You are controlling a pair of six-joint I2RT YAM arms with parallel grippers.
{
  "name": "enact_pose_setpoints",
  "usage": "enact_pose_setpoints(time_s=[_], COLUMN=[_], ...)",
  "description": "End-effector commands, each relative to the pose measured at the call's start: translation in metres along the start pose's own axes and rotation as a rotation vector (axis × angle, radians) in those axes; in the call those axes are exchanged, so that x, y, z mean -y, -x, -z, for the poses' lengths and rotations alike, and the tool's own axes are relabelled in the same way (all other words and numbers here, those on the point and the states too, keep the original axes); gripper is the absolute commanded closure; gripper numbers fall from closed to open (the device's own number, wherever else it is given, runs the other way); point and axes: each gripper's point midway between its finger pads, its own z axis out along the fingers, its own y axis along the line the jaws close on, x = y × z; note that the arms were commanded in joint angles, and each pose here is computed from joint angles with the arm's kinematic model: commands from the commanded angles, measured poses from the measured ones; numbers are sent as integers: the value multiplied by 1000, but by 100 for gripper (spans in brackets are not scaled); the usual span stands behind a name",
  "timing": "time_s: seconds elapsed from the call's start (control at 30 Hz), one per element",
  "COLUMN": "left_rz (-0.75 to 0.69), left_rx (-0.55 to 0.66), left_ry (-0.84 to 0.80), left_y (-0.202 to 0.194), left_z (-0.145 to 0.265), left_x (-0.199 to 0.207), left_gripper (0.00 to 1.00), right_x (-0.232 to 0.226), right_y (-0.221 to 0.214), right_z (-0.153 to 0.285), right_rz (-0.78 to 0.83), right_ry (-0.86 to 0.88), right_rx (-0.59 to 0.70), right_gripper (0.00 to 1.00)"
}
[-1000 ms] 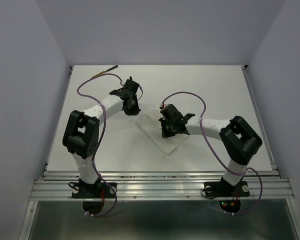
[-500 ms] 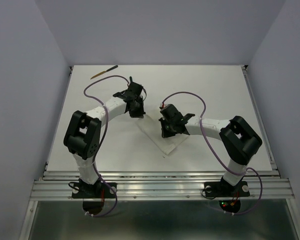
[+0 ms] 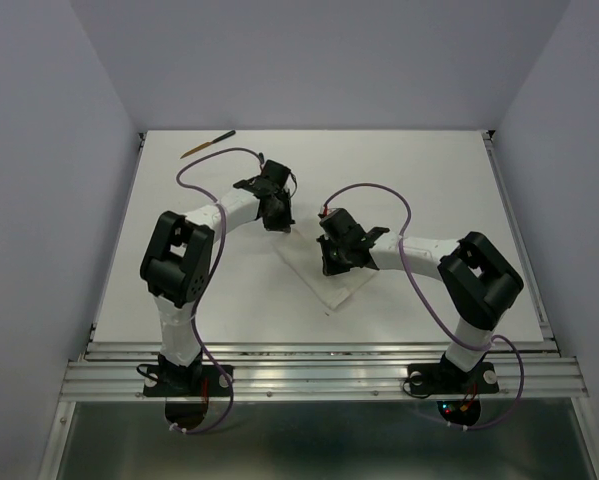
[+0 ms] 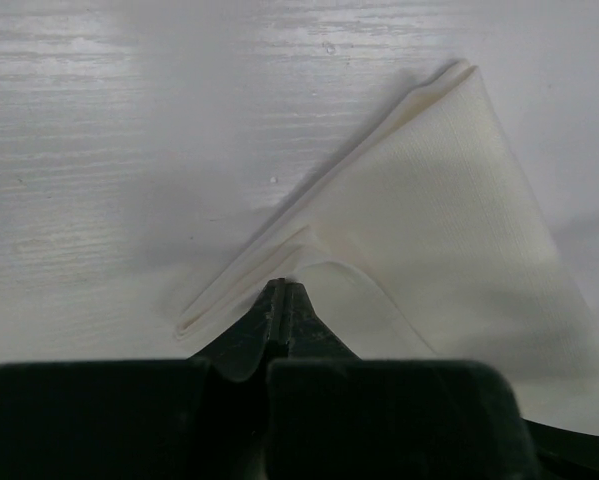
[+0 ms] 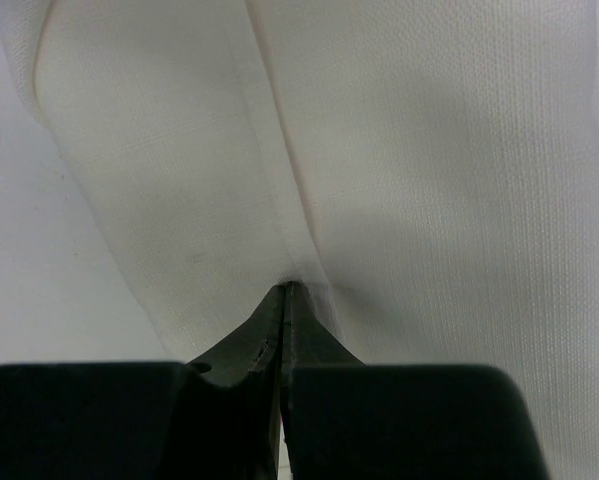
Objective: Fold the napkin into a case and place the utensils inside
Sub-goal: Fold the 2/3-rectangle-folded napkin at the center of the board.
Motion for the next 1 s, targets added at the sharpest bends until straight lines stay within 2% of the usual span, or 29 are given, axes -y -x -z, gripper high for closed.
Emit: enact_pose_setpoints(time_s=[0.0,0.4,0.57,0.67,0.7,0.73,0.9,0.97], left_rz=[-20,-4,-3,-6,-7,-7,-9,-10], left_rx=[53,21,8,3,2,4,2,2], left_ry=[-41,-45,-42,-32,-32,-30,-30,-30], left_y=[22,16,13,9,8,9,8,8], left_z=[4,-22,-26,-25,-25,-24,-25,-25], left_x=[15,14,13,10,9,8,8,8], left_gripper=[100,100,100,100,100,100,100,100], right_x=[3,6,0,2,0,3,37,51], right_y=[-5,-13,-7,11,21,33,89,113], right_z=[-7,-9,-1,11,18,23,35,32], right_rz=[21,25,42,57,73,66,-30,-63], right_ry=[-31,-38,6,-17,-16,-25,-35,-24], right_rx=[-12,-33,2,71,103,134,221,238], right_gripper=[99,99,99,91,82,78,71,64])
